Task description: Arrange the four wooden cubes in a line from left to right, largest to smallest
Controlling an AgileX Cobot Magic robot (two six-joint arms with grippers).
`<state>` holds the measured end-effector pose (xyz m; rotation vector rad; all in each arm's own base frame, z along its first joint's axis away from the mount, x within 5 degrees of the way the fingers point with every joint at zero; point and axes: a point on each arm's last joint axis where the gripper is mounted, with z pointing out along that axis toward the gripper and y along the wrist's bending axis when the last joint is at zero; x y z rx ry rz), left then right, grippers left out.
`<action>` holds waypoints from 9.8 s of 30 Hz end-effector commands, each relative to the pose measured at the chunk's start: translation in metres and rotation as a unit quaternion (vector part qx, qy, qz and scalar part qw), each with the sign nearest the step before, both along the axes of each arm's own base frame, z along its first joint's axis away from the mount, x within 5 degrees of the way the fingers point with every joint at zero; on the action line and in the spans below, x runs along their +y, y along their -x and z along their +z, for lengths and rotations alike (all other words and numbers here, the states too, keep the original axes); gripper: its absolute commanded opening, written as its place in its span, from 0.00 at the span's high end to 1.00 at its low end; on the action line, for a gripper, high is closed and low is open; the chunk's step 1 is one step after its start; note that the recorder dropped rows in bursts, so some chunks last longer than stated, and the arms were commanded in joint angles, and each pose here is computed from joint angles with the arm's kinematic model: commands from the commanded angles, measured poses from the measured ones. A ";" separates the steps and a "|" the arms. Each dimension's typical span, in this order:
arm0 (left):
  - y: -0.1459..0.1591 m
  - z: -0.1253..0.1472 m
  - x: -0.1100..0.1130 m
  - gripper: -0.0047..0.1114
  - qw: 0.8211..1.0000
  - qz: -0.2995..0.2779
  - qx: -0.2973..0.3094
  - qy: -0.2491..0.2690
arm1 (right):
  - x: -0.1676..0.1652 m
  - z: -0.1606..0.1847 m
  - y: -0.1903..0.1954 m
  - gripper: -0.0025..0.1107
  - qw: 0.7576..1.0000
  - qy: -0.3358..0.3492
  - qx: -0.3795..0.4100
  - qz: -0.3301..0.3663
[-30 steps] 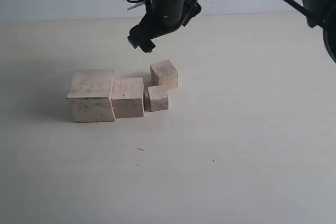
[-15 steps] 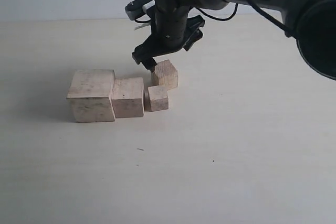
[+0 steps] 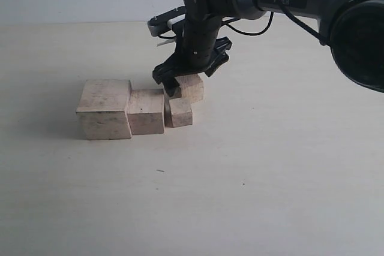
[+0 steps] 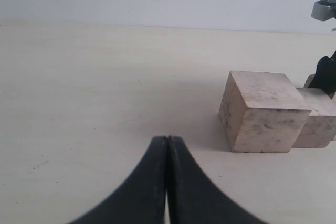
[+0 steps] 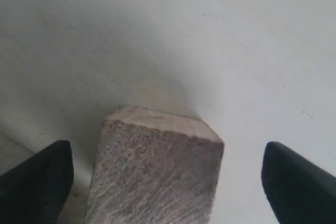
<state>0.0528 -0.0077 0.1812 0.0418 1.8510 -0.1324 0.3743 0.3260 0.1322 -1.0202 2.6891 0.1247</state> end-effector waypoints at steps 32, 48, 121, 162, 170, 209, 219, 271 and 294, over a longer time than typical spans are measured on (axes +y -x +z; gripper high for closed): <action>0.000 0.000 0.000 0.96 1.000 -0.003 -0.007 -0.001 | -0.010 0.005 0.027 0.98 0.987 0.037 0.150 0.046; 0.000 0.000 0.000 0.96 1.000 -0.003 -0.007 -0.001 | -0.006 0.019 0.031 0.98 0.986 0.005 0.153 0.069; 0.000 0.000 0.000 0.96 1.000 -0.003 -0.007 -0.001 | -0.034 0.056 0.050 0.98 0.926 0.049 0.025 0.372; 0.000 0.000 0.000 0.96 1.000 -0.003 -0.007 -0.001 | -0.010 -0.002 0.043 0.98 0.835 -0.008 -0.027 0.550; 0.000 0.000 0.000 0.96 1.000 -0.003 -0.007 -0.001 | -0.007 -0.001 0.042 0.93 0.839 -0.019 -0.033 0.542; 0.000 0.000 0.000 0.96 1.000 -0.003 -0.007 -0.001 | -0.023 0.087 0.080 0.51 0.963 -0.062 0.132 0.226; 0.000 0.000 0.000 0.96 1.000 -0.003 -0.007 -0.001 | 0.015 0.092 0.126 0.53 0.974 -0.062 0.184 0.116; 0.000 0.000 0.000 0.96 1.000 -0.003 -0.007 -0.001 | 0.041 0.017 0.125 0.35 0.987 0.024 0.138 -0.072; 0.000 0.000 0.000 0.96 1.000 -0.003 -0.007 -0.001 | 0.018 0.109 0.144 0.98 0.991 0.002 0.109 0.076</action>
